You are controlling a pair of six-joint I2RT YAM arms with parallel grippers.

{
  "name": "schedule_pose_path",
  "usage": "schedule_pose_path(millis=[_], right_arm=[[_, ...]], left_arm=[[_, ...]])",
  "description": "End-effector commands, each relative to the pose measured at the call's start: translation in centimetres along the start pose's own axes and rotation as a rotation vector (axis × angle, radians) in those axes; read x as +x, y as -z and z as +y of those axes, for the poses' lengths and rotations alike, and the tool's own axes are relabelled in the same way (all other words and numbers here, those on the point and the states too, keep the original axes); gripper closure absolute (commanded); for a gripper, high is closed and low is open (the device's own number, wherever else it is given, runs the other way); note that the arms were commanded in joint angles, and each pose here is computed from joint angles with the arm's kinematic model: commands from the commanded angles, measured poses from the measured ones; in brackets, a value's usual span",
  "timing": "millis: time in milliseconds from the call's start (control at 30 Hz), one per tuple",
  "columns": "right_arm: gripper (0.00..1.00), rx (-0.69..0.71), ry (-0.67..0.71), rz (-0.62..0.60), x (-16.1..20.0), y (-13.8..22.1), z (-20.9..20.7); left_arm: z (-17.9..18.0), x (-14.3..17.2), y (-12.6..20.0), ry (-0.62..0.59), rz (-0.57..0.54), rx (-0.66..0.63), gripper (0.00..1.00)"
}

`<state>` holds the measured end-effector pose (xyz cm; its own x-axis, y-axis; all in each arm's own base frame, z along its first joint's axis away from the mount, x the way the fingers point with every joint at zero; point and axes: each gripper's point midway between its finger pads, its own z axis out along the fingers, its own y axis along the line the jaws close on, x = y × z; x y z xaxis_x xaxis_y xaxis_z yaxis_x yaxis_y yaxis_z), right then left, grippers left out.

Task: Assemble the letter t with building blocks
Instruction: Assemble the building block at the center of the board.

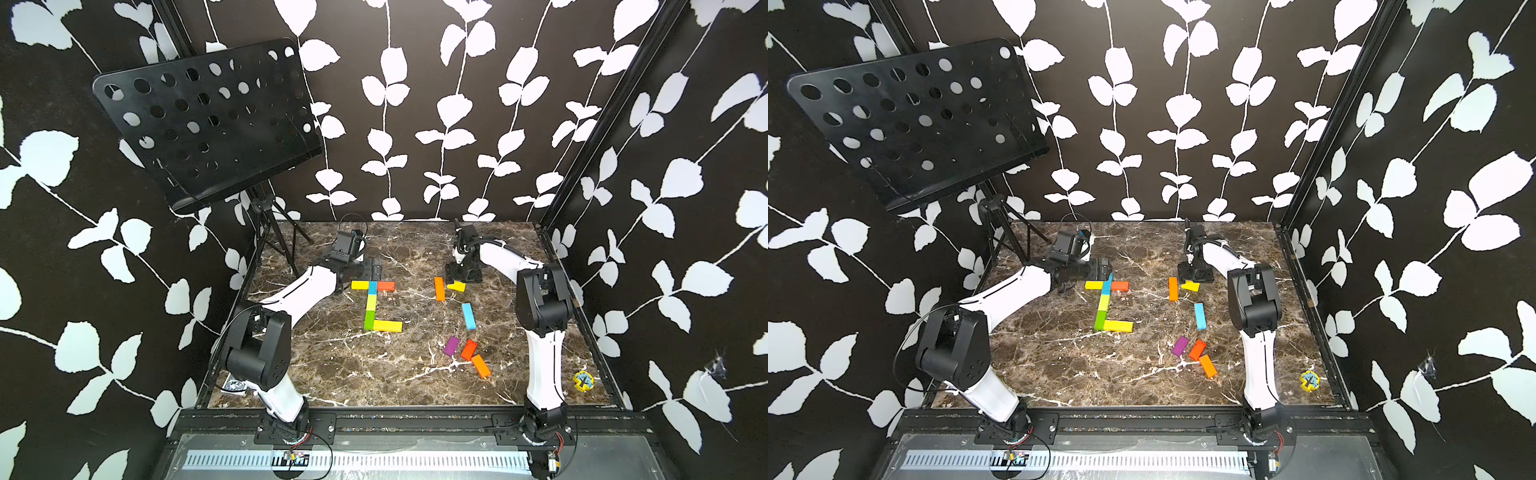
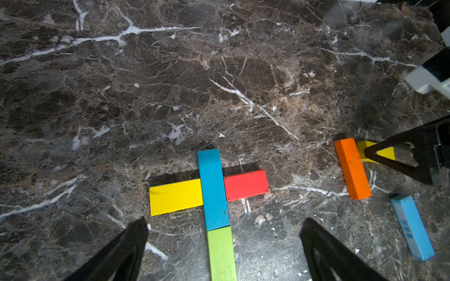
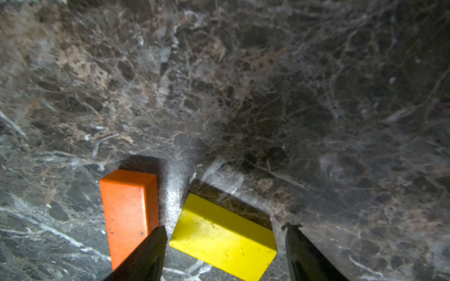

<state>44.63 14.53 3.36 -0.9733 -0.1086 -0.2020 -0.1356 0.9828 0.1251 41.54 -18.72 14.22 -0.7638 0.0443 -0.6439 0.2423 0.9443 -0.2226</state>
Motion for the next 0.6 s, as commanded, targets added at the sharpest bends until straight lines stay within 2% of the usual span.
schedule_pose_path(millis=[0,567], right_arm=[[0.24,0.019,-0.027,0.037,1.0,0.0,-0.6],[0.28,0.009,-0.068,0.039,2.1,0.4,-0.5]], left_arm=[[-0.1,-1.0,1.3,0.002,-0.032,0.001,0.01],[-0.3,-1.1,0.9,-0.001,-0.02,0.007,0.01]])
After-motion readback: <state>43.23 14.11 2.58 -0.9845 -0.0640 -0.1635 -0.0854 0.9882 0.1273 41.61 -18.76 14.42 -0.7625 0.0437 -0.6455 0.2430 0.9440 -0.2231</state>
